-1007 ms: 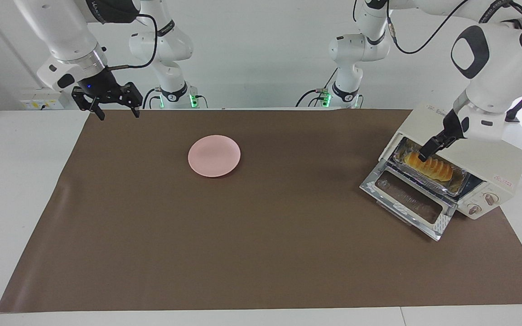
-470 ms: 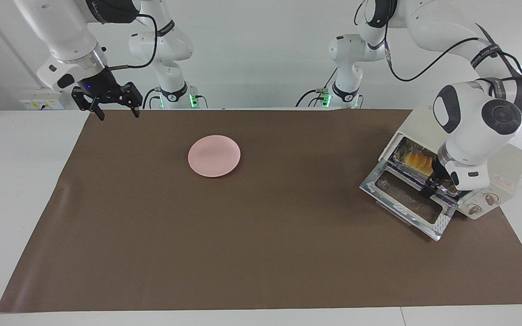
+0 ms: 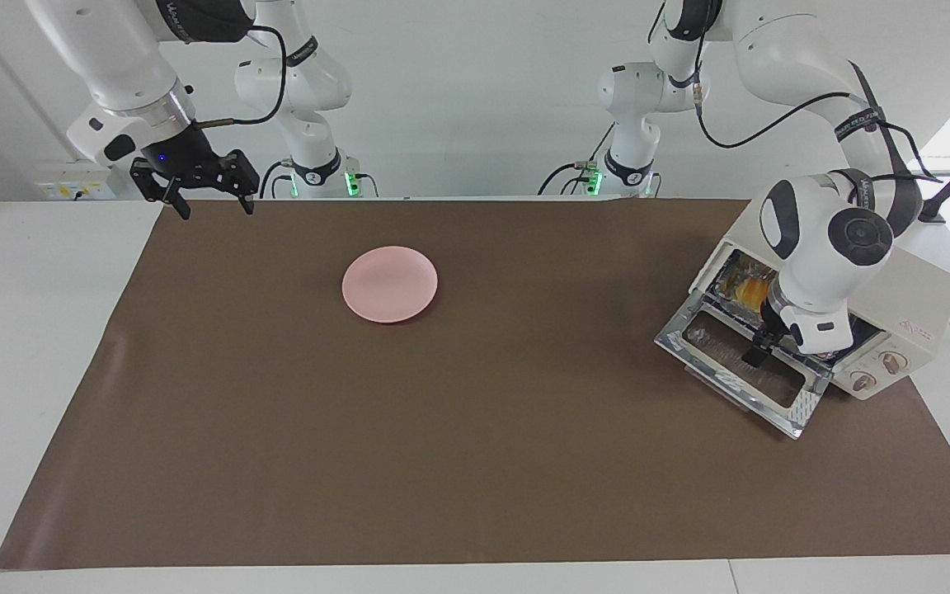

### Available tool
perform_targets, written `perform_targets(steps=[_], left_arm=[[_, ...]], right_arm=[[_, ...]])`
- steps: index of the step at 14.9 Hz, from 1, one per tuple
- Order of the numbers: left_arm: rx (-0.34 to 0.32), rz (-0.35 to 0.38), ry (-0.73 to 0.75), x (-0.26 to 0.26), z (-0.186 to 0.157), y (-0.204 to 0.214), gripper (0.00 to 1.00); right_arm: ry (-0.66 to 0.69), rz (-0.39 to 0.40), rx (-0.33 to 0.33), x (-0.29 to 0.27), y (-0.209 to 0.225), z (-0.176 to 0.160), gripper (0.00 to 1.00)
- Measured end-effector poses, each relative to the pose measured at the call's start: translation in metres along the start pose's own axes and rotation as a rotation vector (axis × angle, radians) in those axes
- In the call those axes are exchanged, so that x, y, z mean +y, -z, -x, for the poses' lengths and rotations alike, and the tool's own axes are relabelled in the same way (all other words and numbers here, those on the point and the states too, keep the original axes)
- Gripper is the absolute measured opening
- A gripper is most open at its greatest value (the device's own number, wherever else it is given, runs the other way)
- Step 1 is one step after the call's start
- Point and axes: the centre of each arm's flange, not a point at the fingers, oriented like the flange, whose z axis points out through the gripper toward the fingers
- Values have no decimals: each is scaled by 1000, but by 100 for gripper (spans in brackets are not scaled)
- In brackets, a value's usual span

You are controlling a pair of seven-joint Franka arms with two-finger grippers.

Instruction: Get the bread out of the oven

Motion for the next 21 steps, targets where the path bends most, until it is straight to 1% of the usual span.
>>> perform_targets(steps=[5,6,9,10,11,13,14,16,18,19,21], left_arm=[[16,18,-3,-1,3,-2,100],[18,22,-6,-2,5,-8,93],[21,32,-12,-6,13,-24,58],[21,33,-13,-8,15,-26,44],[21,33,-11,-10,15,-26,33],[20,32,-6,-14,13,-27,11],[23,33,-14,-15,13,-26,2],[37,49,-43,-9,16,-20,1],[79,89,-97,16,28,6,1],[105,111,-137,37,42,28,1],[144,149,-233,87,82,70,1]], right_arm=[[0,0,0,0,0,0,100],[0,0,0,0,0,0,100],[0,0,0,0,0,0,100],[0,0,0,0,0,0,100],[0,0,0,0,0,0,100],[0,0,0,0,0,0,100],[0,0,0,0,0,0,100],[0,0,0,0,0,0,100],[0,0,0,0,0,0,100],[0,0,0,0,0,0,100],[0,0,0,0,0,0,100]])
